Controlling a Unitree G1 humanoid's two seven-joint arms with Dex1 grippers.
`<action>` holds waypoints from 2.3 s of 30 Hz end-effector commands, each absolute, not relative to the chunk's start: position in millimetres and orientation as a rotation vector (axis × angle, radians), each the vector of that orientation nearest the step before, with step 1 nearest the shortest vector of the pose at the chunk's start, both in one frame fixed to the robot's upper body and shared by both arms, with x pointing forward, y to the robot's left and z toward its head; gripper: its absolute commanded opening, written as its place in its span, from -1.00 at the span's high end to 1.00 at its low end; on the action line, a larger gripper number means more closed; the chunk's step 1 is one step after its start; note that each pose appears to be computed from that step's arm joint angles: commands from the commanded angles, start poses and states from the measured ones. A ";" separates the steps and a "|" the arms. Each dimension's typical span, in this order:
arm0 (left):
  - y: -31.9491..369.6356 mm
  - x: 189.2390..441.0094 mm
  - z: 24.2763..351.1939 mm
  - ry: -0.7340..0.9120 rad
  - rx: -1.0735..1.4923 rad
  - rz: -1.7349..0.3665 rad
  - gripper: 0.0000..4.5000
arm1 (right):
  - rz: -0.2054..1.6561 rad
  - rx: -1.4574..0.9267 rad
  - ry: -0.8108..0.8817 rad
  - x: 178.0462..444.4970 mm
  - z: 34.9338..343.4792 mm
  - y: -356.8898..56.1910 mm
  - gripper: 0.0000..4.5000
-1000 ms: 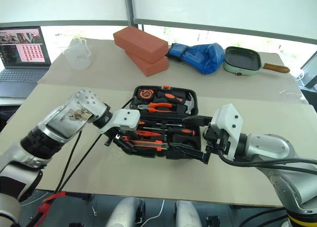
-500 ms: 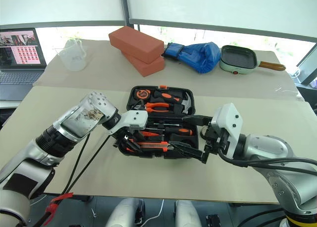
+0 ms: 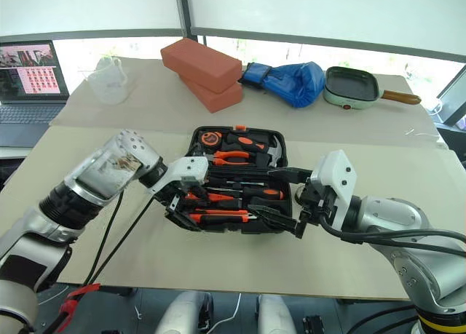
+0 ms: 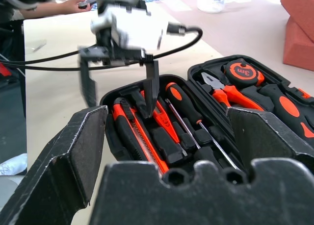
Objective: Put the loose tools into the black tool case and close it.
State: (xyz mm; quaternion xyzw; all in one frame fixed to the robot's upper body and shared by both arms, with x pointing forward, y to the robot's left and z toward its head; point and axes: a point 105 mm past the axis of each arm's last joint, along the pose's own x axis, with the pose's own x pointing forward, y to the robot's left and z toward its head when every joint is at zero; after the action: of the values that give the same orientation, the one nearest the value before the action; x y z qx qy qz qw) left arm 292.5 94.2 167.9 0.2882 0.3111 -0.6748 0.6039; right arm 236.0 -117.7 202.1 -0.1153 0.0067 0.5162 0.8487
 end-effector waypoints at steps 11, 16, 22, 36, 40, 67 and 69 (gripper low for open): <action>86.9 290.3 164.1 0.617 0.717 -1.595 0.34 | 1.108 -0.278 0.005 235.1 205.3 -117.5 -1.00; 86.3 291.4 150.3 0.636 0.775 -1.603 0.95 | 1.105 -0.281 0.014 233.7 204.1 -117.8 -1.00; 81.6 290.6 140.0 0.641 0.799 -1.605 0.95 | 1.102 -0.279 0.019 231.4 203.5 -117.5 -1.00; 83.7 286.7 109.6 0.621 0.909 -1.579 0.95 | 1.113 -0.286 0.047 223.9 201.6 -118.7 -1.00; 79.8 295.2 137.6 0.516 0.768 -1.551 0.95 | 1.083 -0.322 0.080 221.1 195.3 -127.0 -1.00; 102.9 261.9 234.2 0.051 0.350 -1.452 -0.99 | 0.833 -0.486 0.439 231.2 160.1 -261.9 -1.00; 101.7 261.6 234.5 0.047 0.347 -1.452 -0.99 | 0.866 -0.511 0.419 251.3 154.8 -251.5 -1.00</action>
State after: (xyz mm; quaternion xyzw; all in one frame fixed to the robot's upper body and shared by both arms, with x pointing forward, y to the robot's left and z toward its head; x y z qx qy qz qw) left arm 263.3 103.6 225.9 0.1404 0.0451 -0.6623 0.7346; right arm 240.4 -256.1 159.1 -0.2232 0.2044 0.4056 0.8625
